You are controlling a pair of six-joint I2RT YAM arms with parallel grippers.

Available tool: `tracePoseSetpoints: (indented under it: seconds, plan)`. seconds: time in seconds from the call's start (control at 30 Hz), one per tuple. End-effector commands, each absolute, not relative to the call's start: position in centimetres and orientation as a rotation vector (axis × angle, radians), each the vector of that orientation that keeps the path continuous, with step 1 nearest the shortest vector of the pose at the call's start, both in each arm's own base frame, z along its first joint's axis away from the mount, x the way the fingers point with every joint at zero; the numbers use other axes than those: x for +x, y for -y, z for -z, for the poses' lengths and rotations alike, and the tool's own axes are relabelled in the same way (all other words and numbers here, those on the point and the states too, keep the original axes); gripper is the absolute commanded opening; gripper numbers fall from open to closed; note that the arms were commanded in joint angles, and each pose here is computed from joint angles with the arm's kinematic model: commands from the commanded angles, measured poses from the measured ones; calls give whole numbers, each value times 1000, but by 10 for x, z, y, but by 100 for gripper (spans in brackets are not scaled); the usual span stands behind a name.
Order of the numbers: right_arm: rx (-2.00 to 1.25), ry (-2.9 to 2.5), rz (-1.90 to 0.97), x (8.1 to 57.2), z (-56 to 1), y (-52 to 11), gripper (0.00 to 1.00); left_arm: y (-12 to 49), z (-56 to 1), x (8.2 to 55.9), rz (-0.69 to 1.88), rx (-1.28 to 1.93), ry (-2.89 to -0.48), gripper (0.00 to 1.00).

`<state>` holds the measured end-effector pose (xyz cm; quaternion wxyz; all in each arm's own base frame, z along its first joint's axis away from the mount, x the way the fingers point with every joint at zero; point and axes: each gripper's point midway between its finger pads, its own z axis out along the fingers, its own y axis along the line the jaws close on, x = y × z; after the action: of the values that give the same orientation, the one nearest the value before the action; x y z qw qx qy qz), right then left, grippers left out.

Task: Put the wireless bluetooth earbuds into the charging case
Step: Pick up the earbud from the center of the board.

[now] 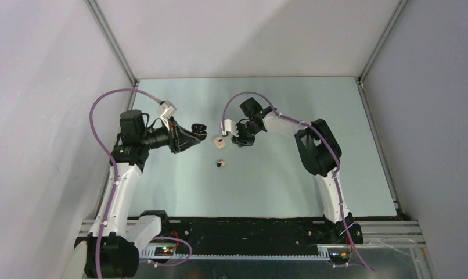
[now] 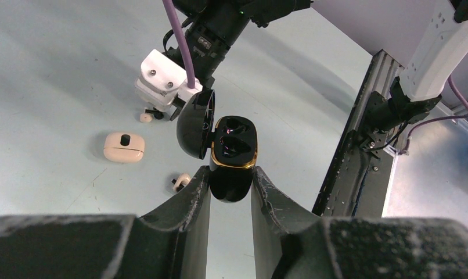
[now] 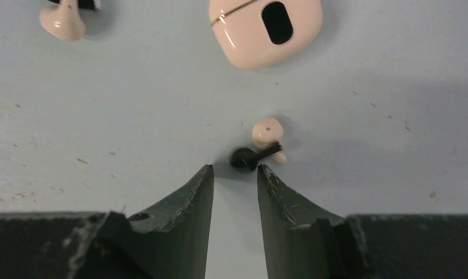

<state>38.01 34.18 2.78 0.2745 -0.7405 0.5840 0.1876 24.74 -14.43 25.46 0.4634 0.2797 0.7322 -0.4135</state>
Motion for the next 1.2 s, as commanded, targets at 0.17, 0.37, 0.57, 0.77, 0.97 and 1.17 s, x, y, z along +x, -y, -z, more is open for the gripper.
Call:
tracePoseSetpoints:
  seconds: [0.17, 0.37, 0.57, 0.77, 0.97, 1.17]
  plan:
    - [-1935, -1568, -401, 400, -29, -357, 36, 141, -254, 250, 1002, 672, -1789, 0]
    - [-1930, -1583, -427, 394, -29, -360, 37, 140, -254, 250, 999, 671, -1788, 0]
    - [-1897, -1600, -435, 391, -32, -361, 30, 140, -252, 250, 994, 672, -1786, 0]
    - [-1823, -1650, -446, 394, -43, -363, 17, 140, -250, 249, 996, 668, -1789, 0]
    - [-1694, -1771, -530, 386, -65, -358, 6, 139, -250, 248, 992, 670, -1784, 0]
    - [-1422, -2007, -705, 372, -97, -341, 5, 138, -249, 249, 988, 668, -1781, 0]
